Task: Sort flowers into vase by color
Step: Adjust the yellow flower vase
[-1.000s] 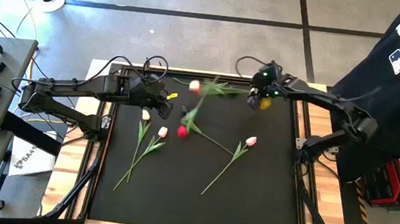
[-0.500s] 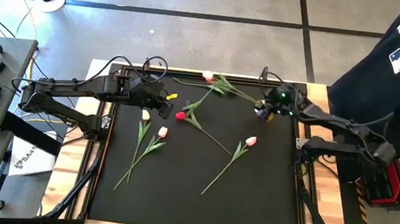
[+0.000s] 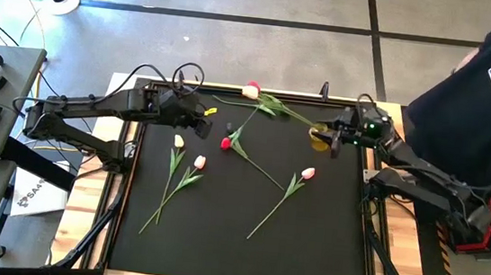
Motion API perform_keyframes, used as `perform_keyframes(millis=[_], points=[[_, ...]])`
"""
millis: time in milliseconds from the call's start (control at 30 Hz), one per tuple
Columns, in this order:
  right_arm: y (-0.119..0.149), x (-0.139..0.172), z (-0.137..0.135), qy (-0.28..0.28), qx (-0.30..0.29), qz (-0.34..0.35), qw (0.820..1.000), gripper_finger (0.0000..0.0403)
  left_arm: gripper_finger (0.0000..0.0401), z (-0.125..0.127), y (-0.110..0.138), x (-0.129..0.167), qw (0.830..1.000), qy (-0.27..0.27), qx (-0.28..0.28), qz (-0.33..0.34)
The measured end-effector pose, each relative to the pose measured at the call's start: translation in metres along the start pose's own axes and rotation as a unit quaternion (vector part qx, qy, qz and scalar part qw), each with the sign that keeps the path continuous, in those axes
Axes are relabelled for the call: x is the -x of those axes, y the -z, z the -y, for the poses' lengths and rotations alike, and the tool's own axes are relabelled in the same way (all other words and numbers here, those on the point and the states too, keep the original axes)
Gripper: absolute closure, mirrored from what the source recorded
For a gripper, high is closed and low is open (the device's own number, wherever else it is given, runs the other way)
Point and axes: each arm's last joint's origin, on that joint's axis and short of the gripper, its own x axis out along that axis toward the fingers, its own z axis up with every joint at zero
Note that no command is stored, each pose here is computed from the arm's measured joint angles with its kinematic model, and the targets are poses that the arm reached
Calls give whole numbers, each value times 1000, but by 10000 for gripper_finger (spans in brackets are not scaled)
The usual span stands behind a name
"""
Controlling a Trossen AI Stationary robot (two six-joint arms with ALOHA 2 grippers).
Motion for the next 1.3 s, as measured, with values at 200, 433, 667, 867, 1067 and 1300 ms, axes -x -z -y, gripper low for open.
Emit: perform_keyframes(millis=[200,433,667,867,1067,1300], points=[[-9,11,-3,40,37,40,998,226,236,-6,-5,-2,1000,-10,12,5],[-24,13,-2,72,56,113,989,226,236,-6,-6,-10,1000,-20,17,-2],[-36,16,-4,50,59,176,981,226,236,1,0,-27,999,-9,19,-50],[-50,22,-8,26,63,249,966,226,236,9,8,-41,996,-4,8,-85],[-50,22,-6,54,31,251,966,226,236,12,12,-48,995,-8,5,-99],[-39,18,2,148,-35,205,967,226,236,12,12,-49,995,-11,4,-97]])
